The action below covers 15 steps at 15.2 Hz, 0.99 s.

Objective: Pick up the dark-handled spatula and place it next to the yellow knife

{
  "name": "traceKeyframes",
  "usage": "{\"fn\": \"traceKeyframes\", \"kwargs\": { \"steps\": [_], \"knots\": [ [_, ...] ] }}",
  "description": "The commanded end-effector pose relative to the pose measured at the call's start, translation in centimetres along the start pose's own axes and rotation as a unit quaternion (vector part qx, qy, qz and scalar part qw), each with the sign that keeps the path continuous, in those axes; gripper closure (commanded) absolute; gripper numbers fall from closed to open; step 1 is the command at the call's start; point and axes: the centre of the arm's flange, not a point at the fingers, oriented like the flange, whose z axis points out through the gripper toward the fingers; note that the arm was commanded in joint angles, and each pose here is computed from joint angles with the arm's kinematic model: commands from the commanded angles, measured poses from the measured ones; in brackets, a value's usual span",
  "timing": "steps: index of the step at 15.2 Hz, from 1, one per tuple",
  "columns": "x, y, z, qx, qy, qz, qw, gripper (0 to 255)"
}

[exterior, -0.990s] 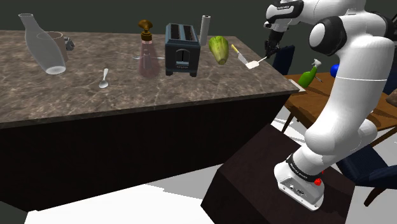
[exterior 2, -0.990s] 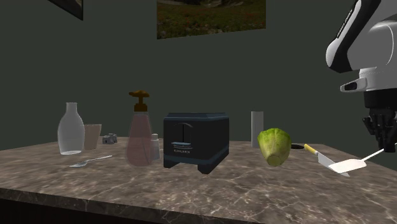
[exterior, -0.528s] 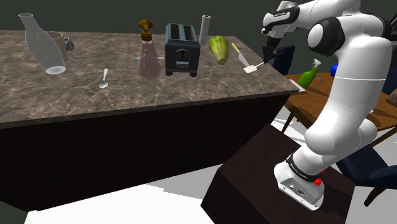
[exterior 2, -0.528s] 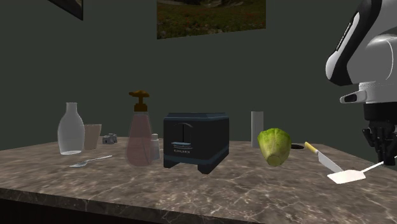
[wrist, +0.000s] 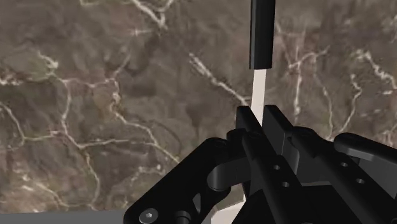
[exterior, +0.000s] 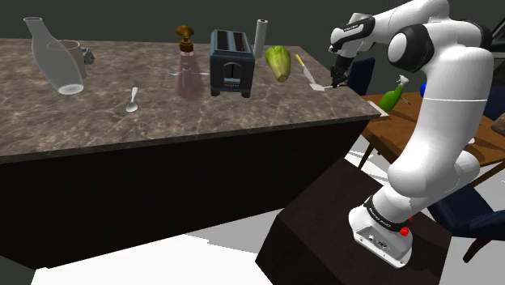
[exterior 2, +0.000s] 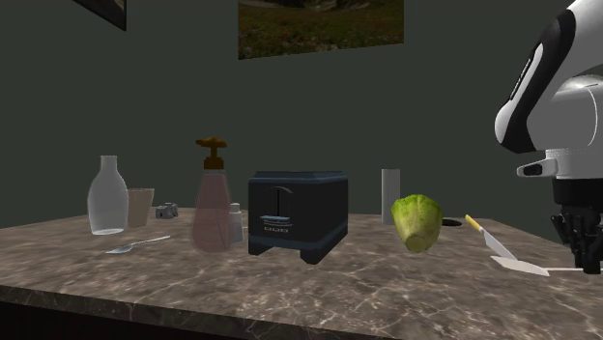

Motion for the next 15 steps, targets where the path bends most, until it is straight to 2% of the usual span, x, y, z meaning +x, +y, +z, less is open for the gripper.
{"fn": "traceKeyframes", "kwargs": {
  "steps": [1, 7, 8, 13, 15],
  "knots": [
    [0.0, 0.0, 0.3, 0.0, 0.0, 0.0, 1.0, 255],
    [0.0, 0.0, 0.3, 0.0, 0.0, 0.0, 1.0, 255],
    [0.0, 0.0, 0.3, 0.0, 0.0, 0.0, 1.0, 0],
    [0.0, 0.0, 0.3, 0.0, 0.0, 0.0, 1.0, 0],
    [0.0, 0.0, -2.3, 0.0, 0.0, 0.0, 1.0, 0]
  ]
}}
